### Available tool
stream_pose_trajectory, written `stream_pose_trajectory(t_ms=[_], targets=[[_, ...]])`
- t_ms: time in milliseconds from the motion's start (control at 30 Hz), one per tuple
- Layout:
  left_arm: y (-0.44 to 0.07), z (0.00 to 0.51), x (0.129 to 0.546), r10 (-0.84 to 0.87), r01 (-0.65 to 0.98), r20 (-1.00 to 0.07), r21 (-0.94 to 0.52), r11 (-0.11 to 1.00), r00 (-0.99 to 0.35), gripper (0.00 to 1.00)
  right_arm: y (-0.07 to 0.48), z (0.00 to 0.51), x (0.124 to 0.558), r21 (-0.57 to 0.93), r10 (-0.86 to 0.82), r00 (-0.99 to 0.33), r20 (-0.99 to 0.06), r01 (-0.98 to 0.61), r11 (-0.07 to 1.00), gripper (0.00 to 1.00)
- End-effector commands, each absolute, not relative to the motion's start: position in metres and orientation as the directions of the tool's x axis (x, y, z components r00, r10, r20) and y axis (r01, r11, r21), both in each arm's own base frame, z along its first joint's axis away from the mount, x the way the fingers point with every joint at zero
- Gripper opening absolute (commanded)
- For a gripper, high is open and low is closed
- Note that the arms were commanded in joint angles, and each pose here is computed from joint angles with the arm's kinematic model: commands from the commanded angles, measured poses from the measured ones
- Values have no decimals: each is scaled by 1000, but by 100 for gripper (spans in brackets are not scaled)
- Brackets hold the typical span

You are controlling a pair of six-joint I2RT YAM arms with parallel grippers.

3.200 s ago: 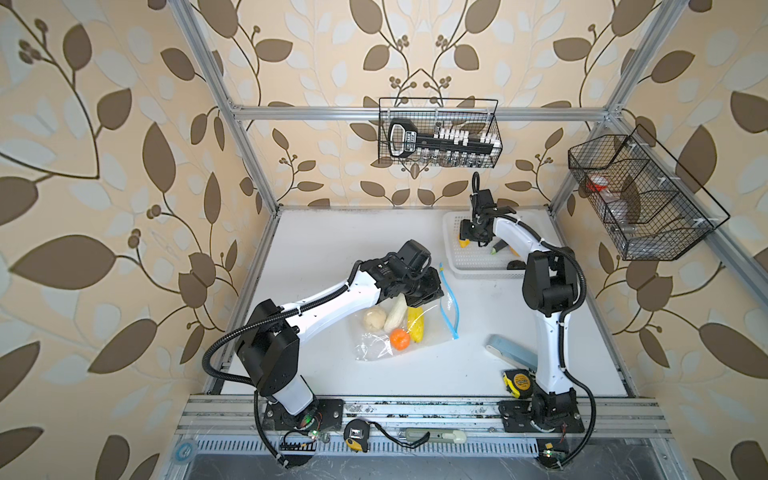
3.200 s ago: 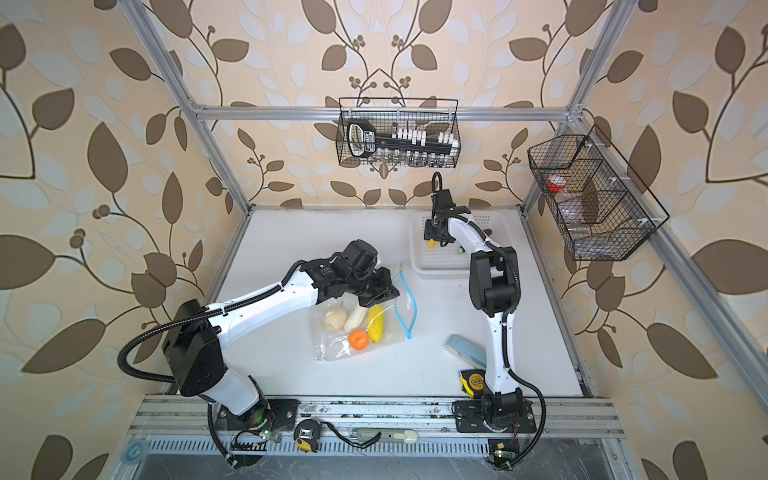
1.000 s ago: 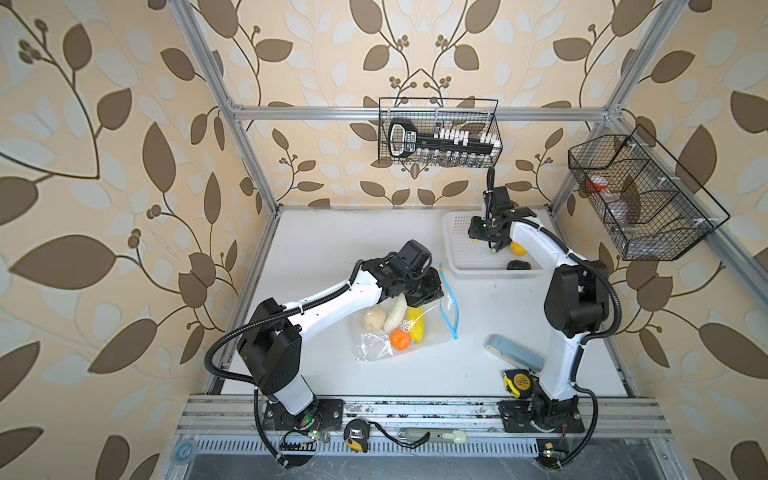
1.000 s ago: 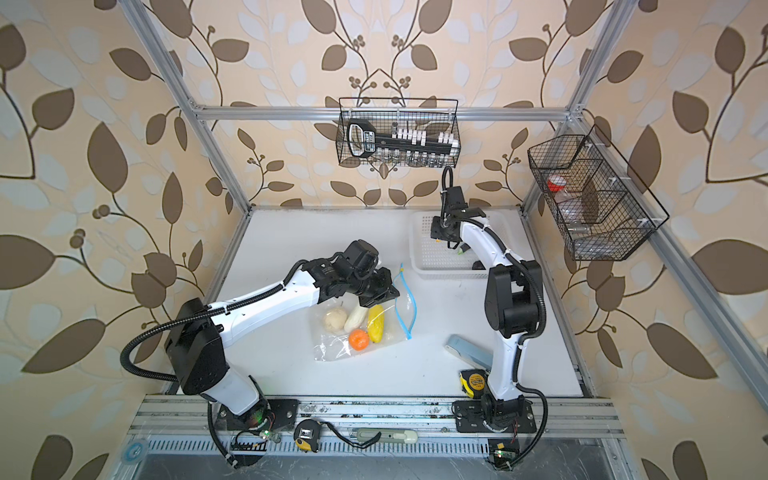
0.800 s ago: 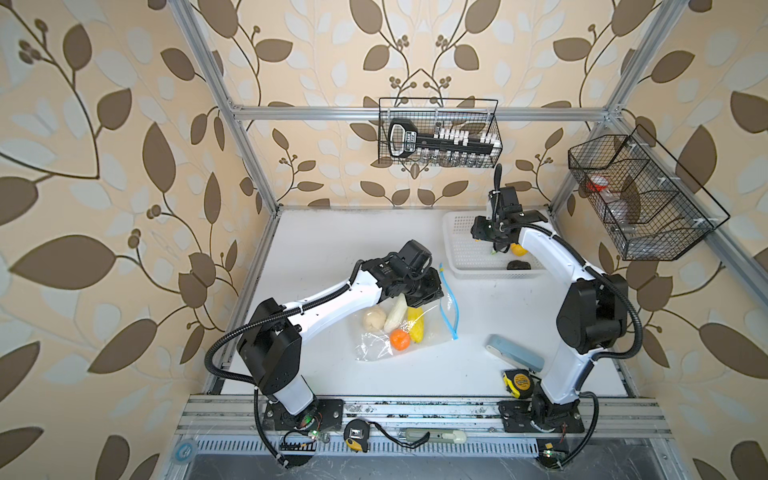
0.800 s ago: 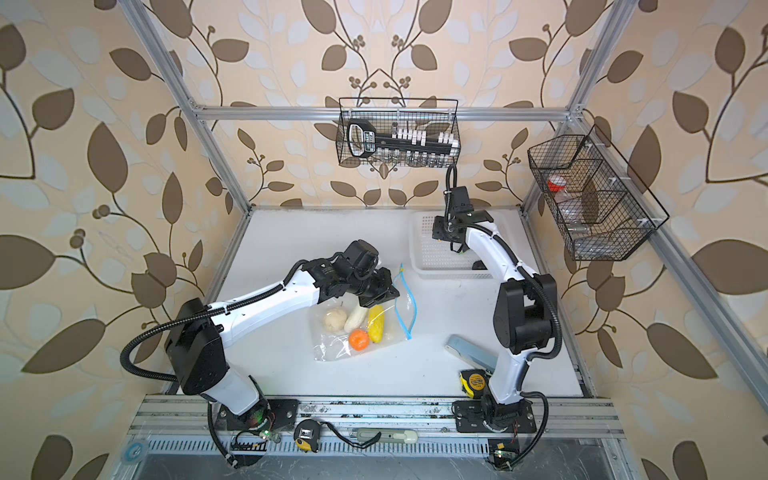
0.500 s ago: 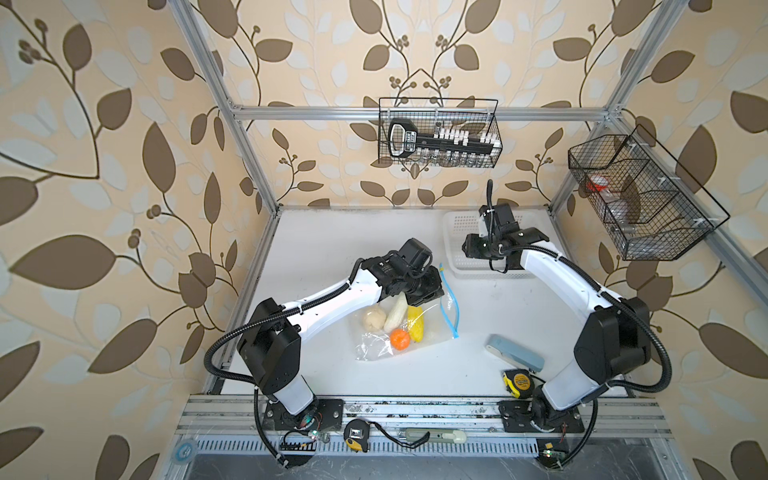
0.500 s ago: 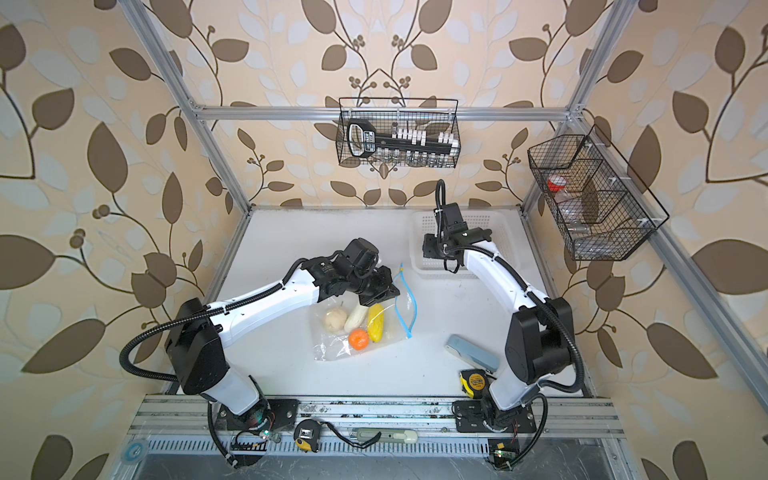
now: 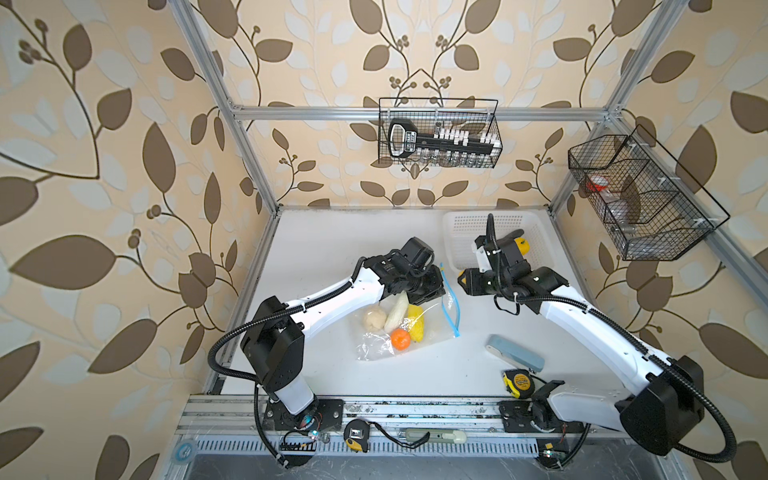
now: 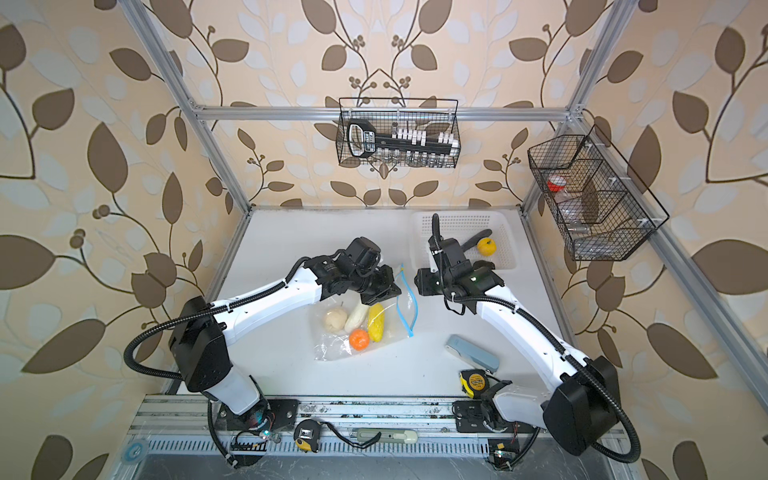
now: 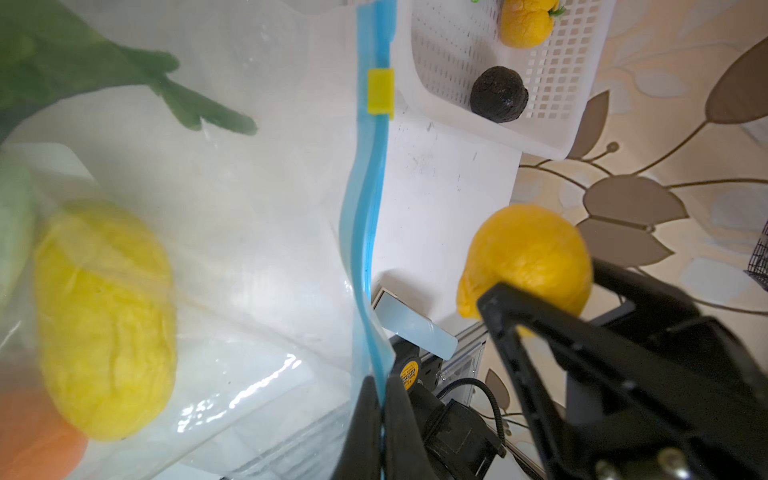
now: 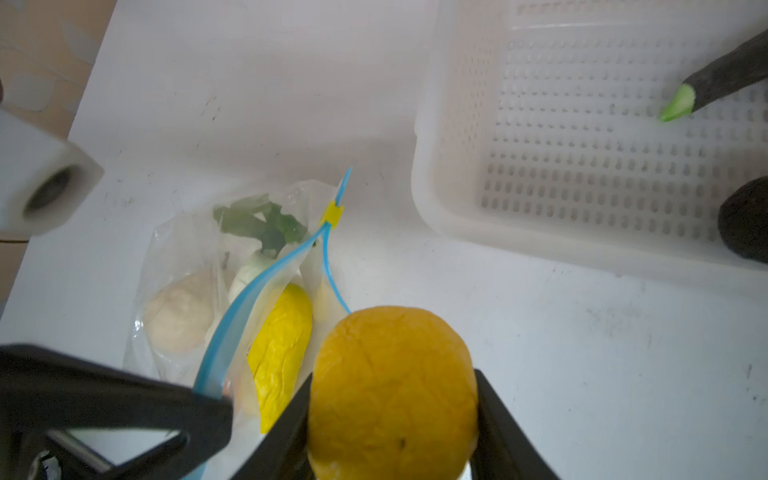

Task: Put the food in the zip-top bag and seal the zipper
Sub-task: 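Lift the yellow lemon and carry it with the right gripper to the bag, then lower the yellow lemon into the bag mouth and open the right gripper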

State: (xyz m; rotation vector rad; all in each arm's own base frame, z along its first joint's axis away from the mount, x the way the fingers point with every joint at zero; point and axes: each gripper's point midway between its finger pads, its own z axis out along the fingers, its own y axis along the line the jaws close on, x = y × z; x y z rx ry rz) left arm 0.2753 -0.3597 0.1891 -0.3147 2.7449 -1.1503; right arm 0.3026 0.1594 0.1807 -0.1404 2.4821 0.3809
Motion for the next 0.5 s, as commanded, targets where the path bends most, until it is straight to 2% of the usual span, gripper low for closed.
stream_pose_trajectory(t_ms=[0, 467], targets=[[-369, 207, 276, -221, -81, -92, -743, 665, -971, 0, 165, 170, 285, 275, -8, -824, -566, -198, 941, 49], [-370, 206, 275, -226, -86, -90, -744, 663, -970, 0, 190, 145, 262, 311, -52, -846, -531, -252, 916, 48]])
